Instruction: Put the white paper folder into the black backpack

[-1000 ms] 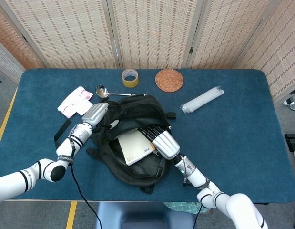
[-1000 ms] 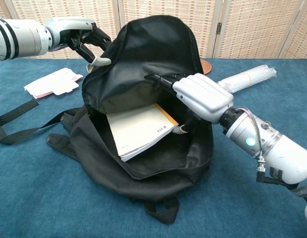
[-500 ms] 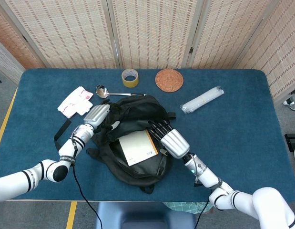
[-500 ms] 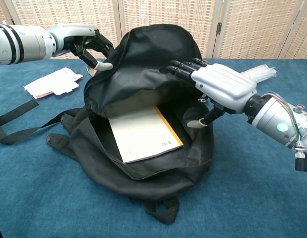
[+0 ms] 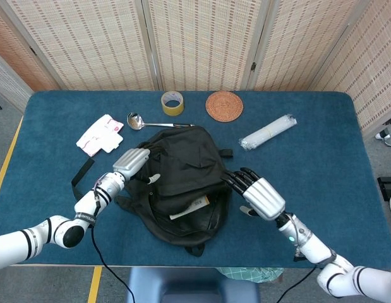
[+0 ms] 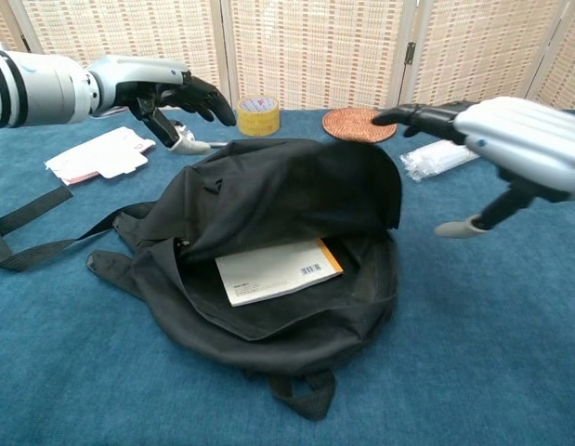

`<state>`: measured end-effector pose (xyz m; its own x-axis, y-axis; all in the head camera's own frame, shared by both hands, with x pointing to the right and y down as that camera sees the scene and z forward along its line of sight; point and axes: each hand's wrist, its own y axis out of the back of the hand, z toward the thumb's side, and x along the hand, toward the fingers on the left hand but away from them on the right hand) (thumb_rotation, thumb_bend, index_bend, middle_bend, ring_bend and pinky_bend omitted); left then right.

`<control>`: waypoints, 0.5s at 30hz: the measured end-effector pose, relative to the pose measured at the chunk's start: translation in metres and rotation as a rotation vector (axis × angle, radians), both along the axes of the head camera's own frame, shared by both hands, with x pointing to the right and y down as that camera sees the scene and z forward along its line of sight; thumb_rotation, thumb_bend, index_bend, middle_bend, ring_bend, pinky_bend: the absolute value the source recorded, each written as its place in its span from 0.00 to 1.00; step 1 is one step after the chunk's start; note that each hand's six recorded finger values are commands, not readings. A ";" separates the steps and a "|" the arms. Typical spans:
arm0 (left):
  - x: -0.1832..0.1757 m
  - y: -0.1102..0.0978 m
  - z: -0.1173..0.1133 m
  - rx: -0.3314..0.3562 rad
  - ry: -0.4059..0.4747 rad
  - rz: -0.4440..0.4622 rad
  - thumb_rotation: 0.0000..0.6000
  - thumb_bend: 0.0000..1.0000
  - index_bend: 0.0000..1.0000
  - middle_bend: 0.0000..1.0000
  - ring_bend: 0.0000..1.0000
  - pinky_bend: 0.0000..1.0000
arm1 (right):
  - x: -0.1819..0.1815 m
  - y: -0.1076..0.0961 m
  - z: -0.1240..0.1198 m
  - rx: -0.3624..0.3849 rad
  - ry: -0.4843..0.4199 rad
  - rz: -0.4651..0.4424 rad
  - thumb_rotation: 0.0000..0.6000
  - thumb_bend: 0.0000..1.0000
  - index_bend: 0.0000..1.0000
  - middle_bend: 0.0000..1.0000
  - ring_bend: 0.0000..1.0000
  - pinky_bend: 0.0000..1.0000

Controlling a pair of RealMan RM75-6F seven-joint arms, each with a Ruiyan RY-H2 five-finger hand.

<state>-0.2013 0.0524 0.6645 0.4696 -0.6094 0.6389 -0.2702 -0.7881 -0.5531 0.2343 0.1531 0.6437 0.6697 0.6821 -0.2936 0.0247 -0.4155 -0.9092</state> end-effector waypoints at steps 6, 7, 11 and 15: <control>-0.014 0.001 -0.013 0.034 0.004 -0.022 1.00 0.38 0.22 0.18 0.13 0.00 | 0.037 0.001 -0.022 -0.002 0.059 0.037 1.00 0.19 0.14 0.15 0.23 0.24; -0.018 0.001 -0.015 0.044 0.000 -0.031 1.00 0.38 0.23 0.18 0.13 0.00 | 0.043 0.000 -0.024 -0.006 0.065 0.051 1.00 0.23 0.14 0.15 0.24 0.24; -0.040 -0.001 -0.021 0.101 -0.032 -0.071 1.00 0.38 0.23 0.18 0.13 0.00 | 0.068 -0.006 -0.030 -0.018 0.089 0.135 1.00 0.45 0.14 0.16 0.24 0.24; -0.072 0.003 -0.027 0.179 -0.096 -0.119 1.00 0.38 0.23 0.18 0.13 0.00 | 0.088 -0.009 -0.034 -0.025 0.127 0.200 1.00 0.48 0.11 0.13 0.20 0.19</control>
